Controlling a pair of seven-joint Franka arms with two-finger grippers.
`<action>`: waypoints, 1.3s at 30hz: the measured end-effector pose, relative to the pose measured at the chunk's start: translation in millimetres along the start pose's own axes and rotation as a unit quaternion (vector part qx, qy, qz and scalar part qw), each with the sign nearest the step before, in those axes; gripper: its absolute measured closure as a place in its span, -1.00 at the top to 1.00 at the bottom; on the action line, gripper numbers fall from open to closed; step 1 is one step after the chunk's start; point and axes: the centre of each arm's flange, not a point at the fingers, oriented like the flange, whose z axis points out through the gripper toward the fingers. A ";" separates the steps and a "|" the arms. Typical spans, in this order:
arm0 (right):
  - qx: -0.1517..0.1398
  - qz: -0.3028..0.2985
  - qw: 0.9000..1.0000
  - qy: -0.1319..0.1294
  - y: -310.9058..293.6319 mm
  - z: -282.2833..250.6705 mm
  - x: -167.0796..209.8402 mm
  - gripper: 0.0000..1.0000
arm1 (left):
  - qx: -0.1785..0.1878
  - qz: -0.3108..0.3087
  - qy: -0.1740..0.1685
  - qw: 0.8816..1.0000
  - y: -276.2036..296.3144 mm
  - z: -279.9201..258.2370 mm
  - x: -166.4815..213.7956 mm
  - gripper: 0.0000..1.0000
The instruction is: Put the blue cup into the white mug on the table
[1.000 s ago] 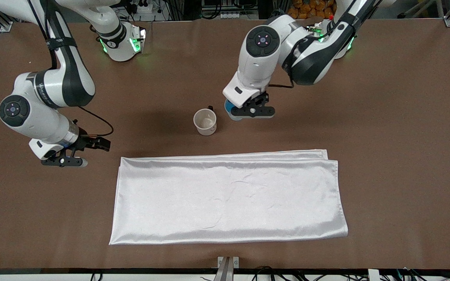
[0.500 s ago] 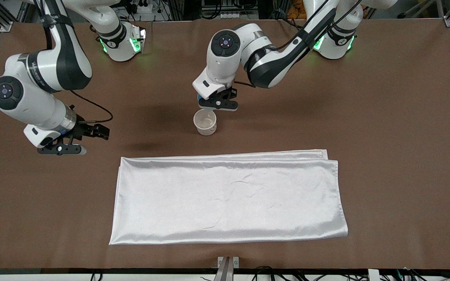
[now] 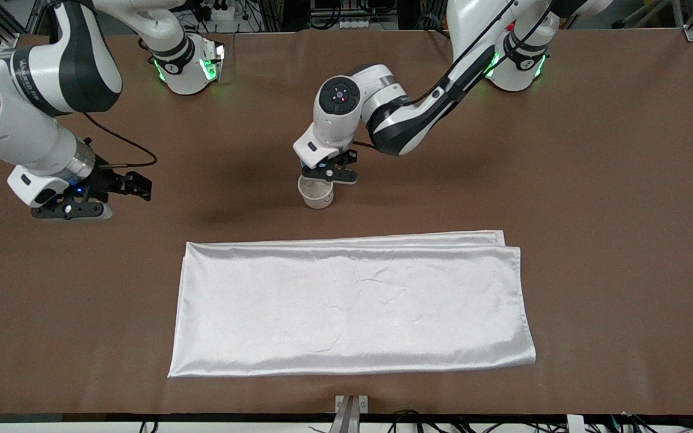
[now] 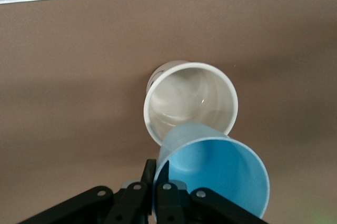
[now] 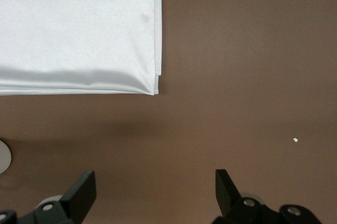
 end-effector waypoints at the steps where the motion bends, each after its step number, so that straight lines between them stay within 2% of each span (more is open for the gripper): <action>1: 0.000 0.000 1.000 0.000 0.4 -1.6 -0.2 1.00 | 0.000 -0.001 0.001 1.000 -0.4 0.5 1.2 -0.93; 8: 0.000 0.003 1.000 0.003 5.3 -37.7 -1.6 1.00 | -0.007 -0.006 0.008 1.000 -2.8 0.4 10.2 -0.93; 18: 0.001 -0.008 0.998 0.056 12.2 -117.3 -15.9 1.00 | 0.000 -0.009 0.018 1.000 -8.1 7.9 22.8 -0.93; 20: 0.000 -0.014 0.998 0.056 16.3 -130.6 -19.5 1.00 | 0.002 -0.009 0.019 1.000 -8.6 10.4 24.2 -0.89; 24: 0.000 -0.015 0.999 0.050 24.0 -154.9 -26.4 1.00 | 0.003 -0.008 0.020 1.000 -8.6 13.5 26.2 -0.58; 27: 0.000 -0.015 0.998 0.057 26.1 -170.3 -28.1 1.00 | 0.002 -0.006 0.026 1.000 -8.2 11.8 28.0 -0.34; 29: 0.000 -0.015 0.998 0.063 26.0 -177.7 -28.3 1.00 | 0.001 -0.005 0.032 0.999 -7.6 7.5 30.6 -0.15; 30: 0.000 -0.015 0.998 0.067 25.9 -181.6 -28.1 1.00 | 0.000 -0.005 0.037 0.999 -7.3 3.2 33.0 0.02; 32: 0.001 -0.016 0.997 0.072 25.9 -186.6 -26.9 1.00 | -0.005 -0.006 0.046 0.999 -7.5 -7.3 37.9 0.20; 33: 0.001 -0.016 0.997 0.074 25.9 -188.1 -26.0 1.00 | -0.007 -0.007 0.051 0.999 -8.1 -13.3 40.4 0.20; 34: 0.001 -0.016 0.997 0.076 25.9 -189.5 -24.6 1.00 | -0.010 -0.009 0.057 0.998 -9.3 -21.9 43.8 0.37; 39: 0.001 -0.016 0.997 0.078 26.1 -190.5 -16.0 1.00 | -0.017 -0.028 0.088 0.996 -29.4 -73.4 63.9 0.82</action>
